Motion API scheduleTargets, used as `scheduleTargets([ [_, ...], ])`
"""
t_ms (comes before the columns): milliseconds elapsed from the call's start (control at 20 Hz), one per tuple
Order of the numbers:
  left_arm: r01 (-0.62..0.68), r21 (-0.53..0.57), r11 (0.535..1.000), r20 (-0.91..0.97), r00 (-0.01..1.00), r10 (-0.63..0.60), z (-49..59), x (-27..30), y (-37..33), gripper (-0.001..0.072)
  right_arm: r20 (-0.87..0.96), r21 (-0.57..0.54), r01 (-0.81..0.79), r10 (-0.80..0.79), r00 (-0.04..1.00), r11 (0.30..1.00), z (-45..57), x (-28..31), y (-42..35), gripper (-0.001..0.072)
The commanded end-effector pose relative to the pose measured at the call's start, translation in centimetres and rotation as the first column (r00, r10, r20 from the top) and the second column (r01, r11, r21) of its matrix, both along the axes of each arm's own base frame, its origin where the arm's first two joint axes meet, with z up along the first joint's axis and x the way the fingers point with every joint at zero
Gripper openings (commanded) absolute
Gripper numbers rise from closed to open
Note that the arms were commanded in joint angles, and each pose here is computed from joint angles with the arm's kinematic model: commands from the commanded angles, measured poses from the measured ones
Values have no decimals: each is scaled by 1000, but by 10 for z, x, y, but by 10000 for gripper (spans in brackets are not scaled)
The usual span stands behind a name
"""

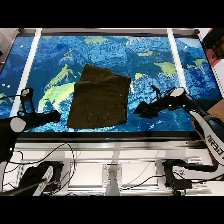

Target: Fold the clothes and pants, and hang the long-sleeved shirts on hangers.

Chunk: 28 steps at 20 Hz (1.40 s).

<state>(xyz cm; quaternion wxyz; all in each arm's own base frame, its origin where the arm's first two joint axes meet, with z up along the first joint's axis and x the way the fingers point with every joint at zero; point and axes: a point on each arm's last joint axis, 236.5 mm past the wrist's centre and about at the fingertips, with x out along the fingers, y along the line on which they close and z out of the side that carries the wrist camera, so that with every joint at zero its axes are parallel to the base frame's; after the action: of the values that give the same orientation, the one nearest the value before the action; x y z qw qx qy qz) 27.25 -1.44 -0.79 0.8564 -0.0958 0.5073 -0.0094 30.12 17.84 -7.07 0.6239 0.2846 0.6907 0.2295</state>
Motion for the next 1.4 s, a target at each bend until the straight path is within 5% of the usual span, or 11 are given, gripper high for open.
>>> scheduleTargets([
  [0,-13,-11,1000,-54,998,13,-17,1,0,655,9,-15,8,-8,1000,1000,-26,5,27,561],
  [800,-33,-62,998,-207,978,20,-59,-3,-8,654,-92,-26,-27,24,995,999,-45,-21,64,544],
  [850,-34,-63,997,-222,975,20,-63,-4,-8,654,-103,-20,-34,32,994,999,-44,-24,64,471],
  [950,-37,-67,997,-257,966,19,-72,-7,-9,654,-120,-14,-53,51,991,998,-42,-30,64,189],
  [1050,-43,-79,996,-297,955,18,-81,-12,-12,654,-126,-9,-65,63,990,998,-40,-33,64,38],
  [1350,-92,-164,982,-349,937,29,-92,-13,-29,653,-101,-4,-66,66,993,998,-38,-29,66,38],
])
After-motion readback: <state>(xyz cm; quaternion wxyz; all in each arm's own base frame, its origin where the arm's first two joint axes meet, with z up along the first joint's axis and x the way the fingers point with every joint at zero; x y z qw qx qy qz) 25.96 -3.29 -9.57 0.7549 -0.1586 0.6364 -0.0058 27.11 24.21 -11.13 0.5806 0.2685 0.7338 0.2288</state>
